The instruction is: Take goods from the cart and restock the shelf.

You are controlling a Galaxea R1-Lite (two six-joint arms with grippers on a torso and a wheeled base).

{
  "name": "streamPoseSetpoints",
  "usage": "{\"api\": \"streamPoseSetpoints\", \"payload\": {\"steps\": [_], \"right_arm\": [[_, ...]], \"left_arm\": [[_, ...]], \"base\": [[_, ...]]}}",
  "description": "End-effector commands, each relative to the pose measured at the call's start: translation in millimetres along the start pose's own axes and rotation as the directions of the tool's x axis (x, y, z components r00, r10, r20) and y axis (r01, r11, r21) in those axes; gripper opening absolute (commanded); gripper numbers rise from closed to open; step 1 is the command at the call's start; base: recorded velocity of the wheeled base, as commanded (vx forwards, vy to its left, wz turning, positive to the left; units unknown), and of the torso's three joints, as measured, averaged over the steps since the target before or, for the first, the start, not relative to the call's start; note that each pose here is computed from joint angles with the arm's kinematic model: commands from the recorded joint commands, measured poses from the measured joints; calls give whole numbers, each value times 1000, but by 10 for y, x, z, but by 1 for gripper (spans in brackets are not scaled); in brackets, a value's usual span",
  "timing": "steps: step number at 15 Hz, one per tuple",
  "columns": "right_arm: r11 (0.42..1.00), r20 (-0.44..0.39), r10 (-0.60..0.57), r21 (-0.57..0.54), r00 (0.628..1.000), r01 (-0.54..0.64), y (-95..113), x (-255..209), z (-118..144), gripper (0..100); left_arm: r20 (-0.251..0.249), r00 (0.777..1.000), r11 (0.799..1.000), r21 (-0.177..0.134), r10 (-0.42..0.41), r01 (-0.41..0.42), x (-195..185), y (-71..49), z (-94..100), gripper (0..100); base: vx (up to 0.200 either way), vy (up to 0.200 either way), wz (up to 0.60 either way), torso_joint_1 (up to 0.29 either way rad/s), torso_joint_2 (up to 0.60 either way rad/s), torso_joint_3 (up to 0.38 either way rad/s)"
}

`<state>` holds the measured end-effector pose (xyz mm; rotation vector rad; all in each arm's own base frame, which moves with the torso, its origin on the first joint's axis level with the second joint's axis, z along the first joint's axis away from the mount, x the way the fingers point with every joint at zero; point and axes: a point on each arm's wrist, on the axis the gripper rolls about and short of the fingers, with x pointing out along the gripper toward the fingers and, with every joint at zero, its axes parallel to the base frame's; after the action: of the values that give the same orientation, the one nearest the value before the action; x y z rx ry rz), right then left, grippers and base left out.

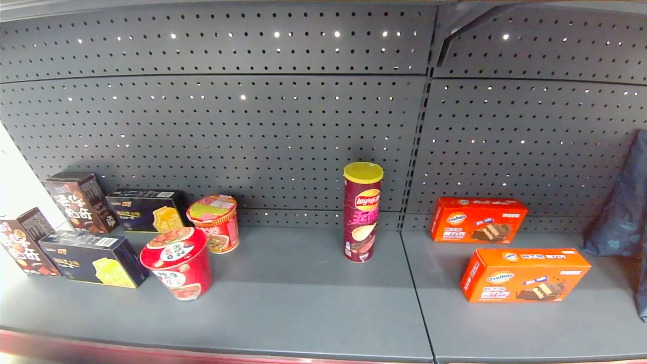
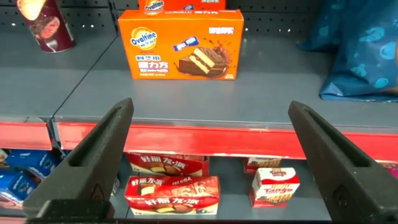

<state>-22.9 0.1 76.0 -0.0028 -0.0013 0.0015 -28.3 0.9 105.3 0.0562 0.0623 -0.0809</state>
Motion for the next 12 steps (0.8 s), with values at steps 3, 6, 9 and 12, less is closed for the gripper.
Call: {"api": "streamPoseSetpoints", "payload": {"steps": [3,6,9,12], "right_arm": [[999,-24,3,-47,1000,-4,5,15,13,100],[997,-47,-55,-49,997,53,-3,34,19,100],[996,-55,-56,-67,997,53,-1,39,19,100],[997,-61,-46,-67,997,42,3,46,19,100]], "left_arm": [[-4,1000,1000,1,25,-25,1,3,10,0],[-2,998,998,7,65,-65,4,20,166,0],[13,988,988,7,155,-155,9,56,469,0],[-5,980,980,9,198,-197,55,75,600,0]], "base": [[0,0,0,0,0,0],[0,0,0,0,0,0],[0,0,0,0,0,0],[0,0,0,0,0,0]]}}
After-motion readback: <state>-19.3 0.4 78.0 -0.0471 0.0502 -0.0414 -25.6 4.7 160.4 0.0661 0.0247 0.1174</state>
